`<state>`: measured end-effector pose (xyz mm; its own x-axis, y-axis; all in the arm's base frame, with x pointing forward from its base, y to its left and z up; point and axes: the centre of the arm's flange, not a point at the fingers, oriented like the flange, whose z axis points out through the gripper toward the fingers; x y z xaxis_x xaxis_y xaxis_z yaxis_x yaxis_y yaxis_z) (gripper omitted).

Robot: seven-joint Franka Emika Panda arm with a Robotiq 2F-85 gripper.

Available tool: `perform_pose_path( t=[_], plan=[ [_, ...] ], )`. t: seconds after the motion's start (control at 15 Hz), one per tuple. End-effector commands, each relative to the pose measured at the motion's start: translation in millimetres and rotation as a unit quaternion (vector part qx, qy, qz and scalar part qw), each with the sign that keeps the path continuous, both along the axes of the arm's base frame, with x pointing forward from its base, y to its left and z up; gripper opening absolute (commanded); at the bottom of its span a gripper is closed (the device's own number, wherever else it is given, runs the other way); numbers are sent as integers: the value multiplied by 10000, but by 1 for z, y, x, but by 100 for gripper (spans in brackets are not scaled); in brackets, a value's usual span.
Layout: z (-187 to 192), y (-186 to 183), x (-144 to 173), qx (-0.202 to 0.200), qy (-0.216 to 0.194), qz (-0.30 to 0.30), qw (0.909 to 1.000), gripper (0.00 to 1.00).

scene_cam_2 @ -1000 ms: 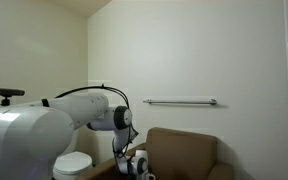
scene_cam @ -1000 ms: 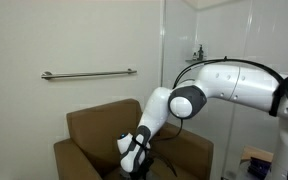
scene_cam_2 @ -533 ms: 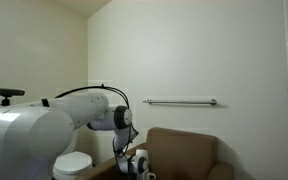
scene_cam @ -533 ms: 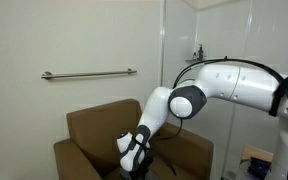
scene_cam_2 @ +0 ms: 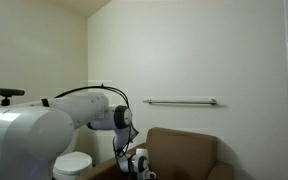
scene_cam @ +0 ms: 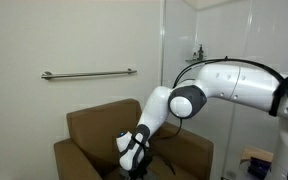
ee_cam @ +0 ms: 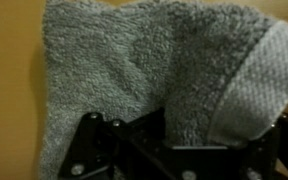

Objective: Use the grey towel to wipe the chair

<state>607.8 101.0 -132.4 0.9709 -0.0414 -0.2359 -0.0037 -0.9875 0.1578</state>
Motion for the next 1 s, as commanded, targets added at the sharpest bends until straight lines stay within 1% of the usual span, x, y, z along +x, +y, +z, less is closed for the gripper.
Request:
perform_pose_path(
  t=[0.0,0.27,0.4,0.47,0.6,0.73,0.87,0.93],
  plan=[
    [12,3,16,-101,-164,47,9998,4],
    [23,16,58,-281,-383,257,9985,1],
    [22,26,73,-289,-369,356,9983,5],
    [17,32,76,-230,-298,414,9984,4],
    [3,41,71,-196,-55,517,9985,3],
    [-15,39,58,-255,221,508,9981,4],
    [-26,23,51,-415,431,376,9975,5],
    [-29,10,50,-565,541,278,9965,4]
  ],
)
